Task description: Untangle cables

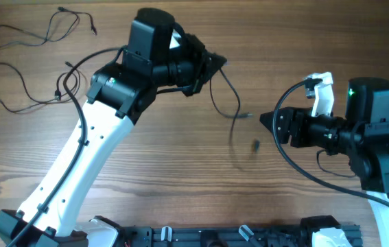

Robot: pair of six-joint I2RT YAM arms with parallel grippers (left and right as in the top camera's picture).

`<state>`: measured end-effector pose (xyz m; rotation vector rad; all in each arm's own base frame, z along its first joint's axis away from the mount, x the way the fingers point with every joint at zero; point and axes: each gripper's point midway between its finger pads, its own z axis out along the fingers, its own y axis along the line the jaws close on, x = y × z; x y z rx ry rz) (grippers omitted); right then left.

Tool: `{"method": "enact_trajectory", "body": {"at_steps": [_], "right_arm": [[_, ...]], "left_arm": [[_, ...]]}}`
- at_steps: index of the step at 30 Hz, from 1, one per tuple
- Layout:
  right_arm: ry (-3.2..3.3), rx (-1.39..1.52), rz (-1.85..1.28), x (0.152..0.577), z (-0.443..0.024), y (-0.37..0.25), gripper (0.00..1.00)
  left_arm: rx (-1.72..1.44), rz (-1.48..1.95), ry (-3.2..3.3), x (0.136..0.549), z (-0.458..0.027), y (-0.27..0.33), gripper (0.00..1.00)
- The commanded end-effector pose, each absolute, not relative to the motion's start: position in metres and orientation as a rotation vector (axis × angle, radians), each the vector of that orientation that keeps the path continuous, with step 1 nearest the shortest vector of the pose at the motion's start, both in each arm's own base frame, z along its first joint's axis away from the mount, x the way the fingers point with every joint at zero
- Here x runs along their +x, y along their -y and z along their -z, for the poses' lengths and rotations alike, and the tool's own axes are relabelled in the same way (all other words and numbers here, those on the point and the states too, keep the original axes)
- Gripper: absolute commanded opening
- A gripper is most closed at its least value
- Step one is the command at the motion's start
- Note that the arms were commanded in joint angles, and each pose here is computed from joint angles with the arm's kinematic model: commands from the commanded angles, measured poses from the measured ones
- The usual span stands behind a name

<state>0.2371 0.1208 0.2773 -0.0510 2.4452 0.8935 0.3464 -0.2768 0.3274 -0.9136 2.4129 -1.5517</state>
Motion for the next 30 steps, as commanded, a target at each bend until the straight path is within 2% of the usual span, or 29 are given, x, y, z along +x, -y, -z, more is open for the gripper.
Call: {"method": "enact_trajectory", "body": {"at_steps": [1, 6, 12, 20, 30], "right_arm": [[-2.506, 0.022, -0.769, 0.244, -0.263, -0.106, 0.79], [-2.551, 0.039, -0.773, 0.247, -0.254, -0.107, 0.82], [-2.601, 0.054, -0.789, 0.253, -0.242, -0.109, 0.82], [-2.653, 0.073, -0.790, 0.256, -0.230, -0.110, 0.82], [-2.661, 0.076, -0.790, 0.256, -0.227, -0.110, 0.83]], "left_arm": [[-0.689, 1.598, -2.275, 0.343, -0.371, 0.269, 0.04], [-0.537, 1.511, -2.127, 0.337, -0.407, 0.250, 0.04], [-0.254, 1.246, -1.983, 0.325, -0.436, 0.221, 0.04], [-0.321, 0.920, -2.020, 0.326, -0.412, 0.178, 0.04], [-0.380, 0.794, -2.075, 0.326, -0.393, 0.162, 0.04]]}}
